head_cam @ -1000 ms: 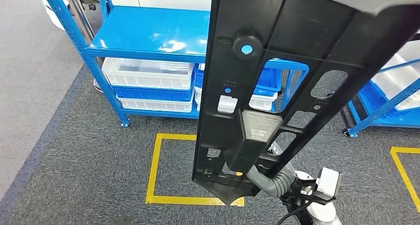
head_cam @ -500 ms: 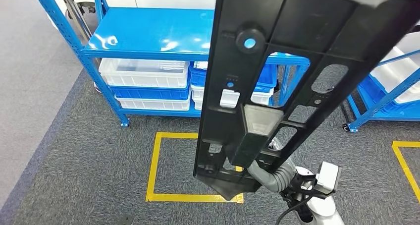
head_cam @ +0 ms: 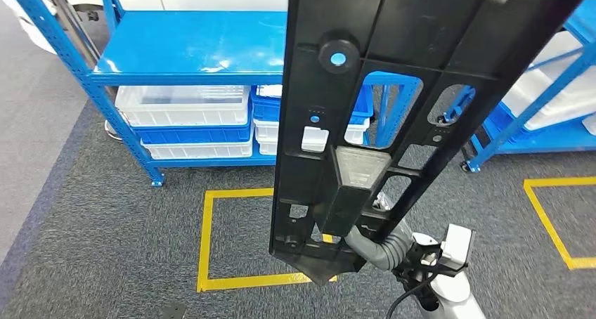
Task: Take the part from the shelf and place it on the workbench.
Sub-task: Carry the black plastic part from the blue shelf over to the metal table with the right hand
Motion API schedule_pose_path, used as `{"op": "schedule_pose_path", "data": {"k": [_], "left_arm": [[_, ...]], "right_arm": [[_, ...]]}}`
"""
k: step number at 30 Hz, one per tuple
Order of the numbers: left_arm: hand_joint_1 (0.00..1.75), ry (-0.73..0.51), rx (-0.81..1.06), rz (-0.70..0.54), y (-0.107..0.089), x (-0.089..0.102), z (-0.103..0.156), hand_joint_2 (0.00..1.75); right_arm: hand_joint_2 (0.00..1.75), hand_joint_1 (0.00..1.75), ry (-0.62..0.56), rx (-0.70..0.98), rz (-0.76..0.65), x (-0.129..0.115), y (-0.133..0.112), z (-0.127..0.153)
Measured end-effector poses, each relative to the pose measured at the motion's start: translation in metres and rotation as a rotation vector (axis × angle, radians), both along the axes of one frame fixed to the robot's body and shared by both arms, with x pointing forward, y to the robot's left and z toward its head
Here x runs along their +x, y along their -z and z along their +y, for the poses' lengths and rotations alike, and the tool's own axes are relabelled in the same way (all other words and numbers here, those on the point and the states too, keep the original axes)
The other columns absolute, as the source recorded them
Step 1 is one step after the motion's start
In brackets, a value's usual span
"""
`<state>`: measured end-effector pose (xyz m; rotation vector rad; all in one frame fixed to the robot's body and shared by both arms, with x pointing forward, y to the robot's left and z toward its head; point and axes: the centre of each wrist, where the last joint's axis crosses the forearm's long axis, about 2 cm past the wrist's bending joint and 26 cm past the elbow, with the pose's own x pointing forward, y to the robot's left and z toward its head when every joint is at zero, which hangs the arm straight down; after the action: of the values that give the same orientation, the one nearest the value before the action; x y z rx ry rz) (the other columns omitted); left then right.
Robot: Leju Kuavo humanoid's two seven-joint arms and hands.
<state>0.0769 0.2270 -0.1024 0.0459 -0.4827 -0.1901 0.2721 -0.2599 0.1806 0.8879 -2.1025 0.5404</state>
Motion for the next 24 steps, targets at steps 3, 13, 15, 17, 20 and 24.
{"op": "schedule_pose_path", "data": {"k": [3,13,15,17,20,24], "left_arm": [[0.00,0.000,0.000,0.003,0.0002,-0.0014,0.0000,1.75],[0.00,0.012,-0.003,-0.001,-0.0006,0.0015,-0.0026,1.75],[0.00,0.012,-0.003,-0.001,-0.0006,0.0017,-0.0024,1.75],[0.00,0.011,-0.002,0.002,-0.0003,0.0003,-0.0020,1.75],[0.00,0.007,0.000,0.003,-0.0002,0.0000,-0.0013,1.75],[0.00,0.004,0.003,-0.001,-0.0002,0.0012,-0.0002,1.75]], "right_arm": [[1.75,1.73,0.004,-0.002,0.007,-0.0007,0.0013,0.0007],[1.75,1.73,0.015,-0.004,0.007,-0.0049,0.0006,0.0025],[1.75,1.73,0.013,0.000,0.007,-0.0062,0.0007,0.0033],[1.75,1.73,0.010,0.003,0.011,-0.0076,0.0020,0.0037],[1.75,1.73,0.004,0.007,0.016,-0.0098,0.0045,0.0038],[1.75,1.73,-0.003,0.011,0.009,-0.0095,0.0040,0.0039]]}}
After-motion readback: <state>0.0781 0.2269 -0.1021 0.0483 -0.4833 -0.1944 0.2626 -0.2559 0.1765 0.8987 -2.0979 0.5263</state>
